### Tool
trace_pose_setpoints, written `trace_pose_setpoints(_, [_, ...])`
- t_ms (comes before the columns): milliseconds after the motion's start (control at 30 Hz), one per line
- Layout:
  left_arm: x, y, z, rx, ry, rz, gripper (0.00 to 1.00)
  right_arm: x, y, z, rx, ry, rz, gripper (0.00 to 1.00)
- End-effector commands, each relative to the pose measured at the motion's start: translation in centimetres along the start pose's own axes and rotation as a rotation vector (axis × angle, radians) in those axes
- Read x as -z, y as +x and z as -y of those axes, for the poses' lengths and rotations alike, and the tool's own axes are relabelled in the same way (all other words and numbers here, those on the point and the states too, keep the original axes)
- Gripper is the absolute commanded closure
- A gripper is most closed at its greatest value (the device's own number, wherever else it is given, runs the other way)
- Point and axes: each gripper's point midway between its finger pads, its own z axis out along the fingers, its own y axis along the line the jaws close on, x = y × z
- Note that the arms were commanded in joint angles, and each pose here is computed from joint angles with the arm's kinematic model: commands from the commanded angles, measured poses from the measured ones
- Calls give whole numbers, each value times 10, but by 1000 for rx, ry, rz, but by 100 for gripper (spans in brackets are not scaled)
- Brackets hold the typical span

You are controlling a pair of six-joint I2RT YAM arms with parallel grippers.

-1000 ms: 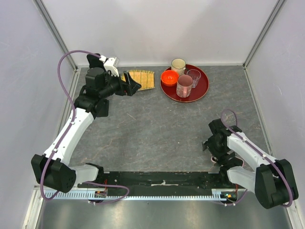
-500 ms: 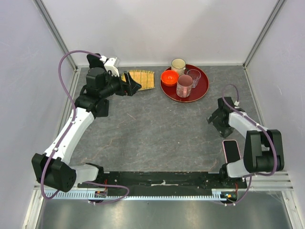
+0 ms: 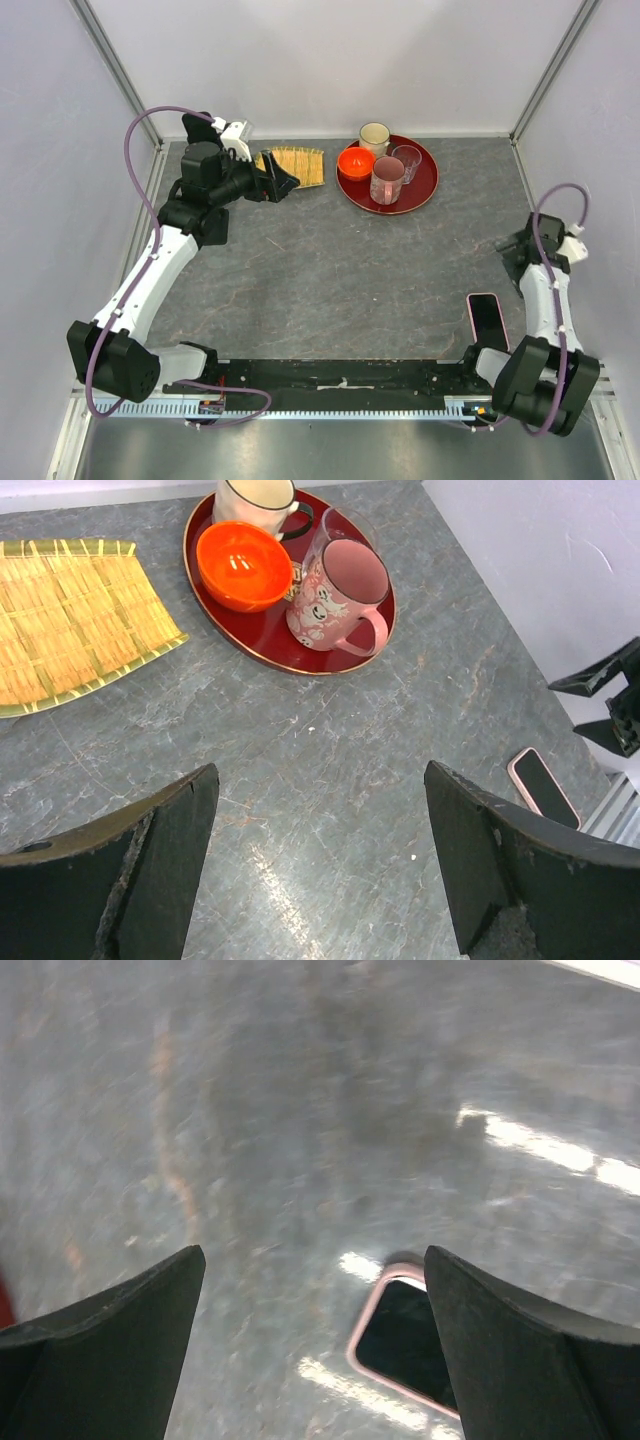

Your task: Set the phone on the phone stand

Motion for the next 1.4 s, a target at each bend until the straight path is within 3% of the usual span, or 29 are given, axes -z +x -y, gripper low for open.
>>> trace_pose_setpoints(0, [4,-10,18,8,74,38,10,5,1,67,-105,229,34,2])
trace_pose_setpoints(133, [3,-9,22,19,94,33,10,11,-2,99,-136,390,67,2])
trace_pose_setpoints(333, [6,-12,26,25,112,44,10,2,51,111,-197,386,-130,2])
trace_pose_setpoints(533, [8,-13,28,23,118,47,10,14,70,86,-162,278,-190,2])
trace_pose_setpoints(733, [9,-14,27,16,105,57,10,23,136,52,-139,224,-408,2])
trace_pose_setpoints(900, [6,-12,23,18,98,48,10,43,171,-9,-91,43,-461,2])
trace_pose_setpoints(967, [5,-11,23,18,97,44,10,45,174,-15,-25,51,-444,2])
trace_pose_setpoints(1167, [4,-10,22,16,92,41,10,51,102,-40,40,-23,-190,2])
trace_pose_setpoints(1233, [5,-10,21,16,91,43,10,44,76,-28,26,14,-108,2])
trace_pose_setpoints(1367, [5,-10,23,17,97,41,10,11,11,41,-131,203,-15,2])
